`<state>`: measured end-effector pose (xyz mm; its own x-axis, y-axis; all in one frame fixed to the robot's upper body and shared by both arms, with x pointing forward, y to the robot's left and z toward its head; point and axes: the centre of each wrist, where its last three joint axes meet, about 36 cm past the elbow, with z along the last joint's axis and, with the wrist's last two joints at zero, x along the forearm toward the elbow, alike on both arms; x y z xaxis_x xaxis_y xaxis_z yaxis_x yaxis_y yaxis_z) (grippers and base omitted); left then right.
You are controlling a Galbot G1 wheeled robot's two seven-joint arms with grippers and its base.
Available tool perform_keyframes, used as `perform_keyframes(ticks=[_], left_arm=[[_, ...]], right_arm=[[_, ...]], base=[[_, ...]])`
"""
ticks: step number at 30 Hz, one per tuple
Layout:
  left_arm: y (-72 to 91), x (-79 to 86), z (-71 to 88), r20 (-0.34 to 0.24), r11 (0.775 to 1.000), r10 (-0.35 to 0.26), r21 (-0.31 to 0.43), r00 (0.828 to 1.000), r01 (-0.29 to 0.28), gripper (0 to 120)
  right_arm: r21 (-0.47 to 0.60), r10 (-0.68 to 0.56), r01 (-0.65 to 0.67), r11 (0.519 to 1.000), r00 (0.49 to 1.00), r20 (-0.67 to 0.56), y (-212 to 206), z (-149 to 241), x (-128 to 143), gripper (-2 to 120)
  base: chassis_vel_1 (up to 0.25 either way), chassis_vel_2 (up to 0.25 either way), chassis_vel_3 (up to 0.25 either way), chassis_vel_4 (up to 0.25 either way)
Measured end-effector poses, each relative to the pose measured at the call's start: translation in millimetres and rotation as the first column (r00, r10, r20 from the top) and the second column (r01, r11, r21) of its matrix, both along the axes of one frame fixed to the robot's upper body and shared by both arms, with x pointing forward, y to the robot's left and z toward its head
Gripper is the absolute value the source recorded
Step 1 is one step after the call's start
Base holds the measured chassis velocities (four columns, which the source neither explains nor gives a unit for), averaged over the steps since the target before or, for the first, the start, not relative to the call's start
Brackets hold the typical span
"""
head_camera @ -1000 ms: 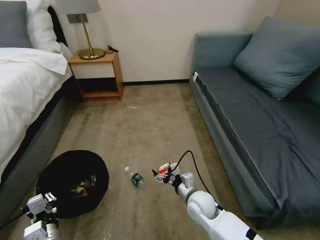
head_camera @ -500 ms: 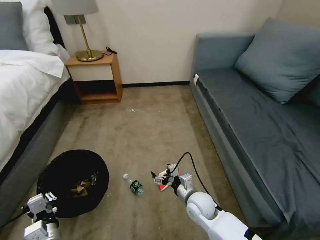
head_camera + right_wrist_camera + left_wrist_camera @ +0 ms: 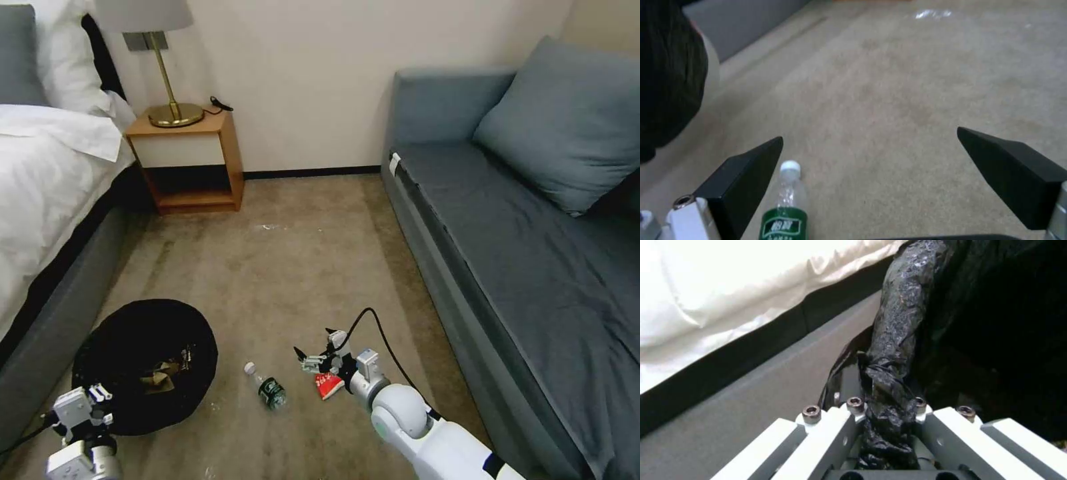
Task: Pick up the trash bin, then pick up the garbage on the floor and place it into the trash bin.
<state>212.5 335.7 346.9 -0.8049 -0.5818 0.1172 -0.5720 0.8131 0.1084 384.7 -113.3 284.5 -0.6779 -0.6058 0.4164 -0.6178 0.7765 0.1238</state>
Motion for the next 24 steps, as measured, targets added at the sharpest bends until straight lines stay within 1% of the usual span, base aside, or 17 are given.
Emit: perform_keyframes(ticks=[3,4,7,8,12,16,17,18,19,24], left_arm=[[3.3,1.7,-1.7,-0.003,1.0,0.001,0.005,1.0,-0.001,3],[3.3,1.7,-1.7,-0.003,1.0,0.001,0.005,1.0,-0.001,3],[9.4,4.4,-0.8,-0.005,1.0,0.0,0.004,1.0,0.0,3],[9.4,4.4,-0.8,-0.005,1.0,0.0,0.004,1.0,0.0,3],[12.2,5.8,2.6,-0.006,1.0,-0.002,-0.008,1.0,0.002,3],[11.9,6.4,5.5,-0.001,1.0,-0.001,-0.017,1.0,0.001,3],[11.7,7.2,7.3,0.003,1.0,0.001,-0.031,1.0,-0.001,3],[11.7,7.2,7.3,0.003,1.0,0.001,-0.031,1.0,-0.001,3],[12.0,8.2,8.5,0.004,0.999,0.004,-0.046,1.0,-0.004,3],[12.5,8.9,12.9,0.014,0.998,0.006,-0.066,1.0,-0.005,3]], right_arm=[[-0.029,0.03,-0.03,0.999,0.999,-0.021,13.9,0.4,13.5,100],[-0.029,0.03,-0.03,0.999,0.999,-0.021,13.9,0.4,13.5,100],[-0.073,0.045,-0.049,0.996,0.998,-0.053,35.1,2.8,31.9,100],[-0.073,0.045,-0.049,0.996,0.998,-0.053,35.1,2.8,31.9,100],[-0.142,0.065,-0.08,0.987,0.992,-0.111,68.2,0.7,55.6,100],[-0.167,0.079,-0.103,0.981,0.987,-0.142,82.2,-3.6,61.5,100],[-0.176,0.095,-0.125,0.976,0.981,-0.171,94.7,-5.6,65.0,100],[-0.176,0.095,-0.125,0.976,0.981,-0.171,94.7,-5.6,65.0,100],[-0.185,0.109,-0.149,0.971,0.972,-0.209,104.8,-11.2,66.9,100],[-0.199,0.158,-0.215,0.956,0.95,-0.268,119.7,-22.0,60.1,100]], base=[[0.0,0.0,0.0,0.0],[0.0,0.0,0.0,0.0],[0.0,0.0,0.0,0.0],[0.0,0.0,0.0,0.0],[0.0,0.0,0.0,0.0],[0.0,0.0,0.0,0.0],[0.0,0.0,0.0,0.0],[0.0,0.0,0.0,0.0],[0.0,0.0,0.0,0.0],[0.0,0.0,0.0,0.0]])
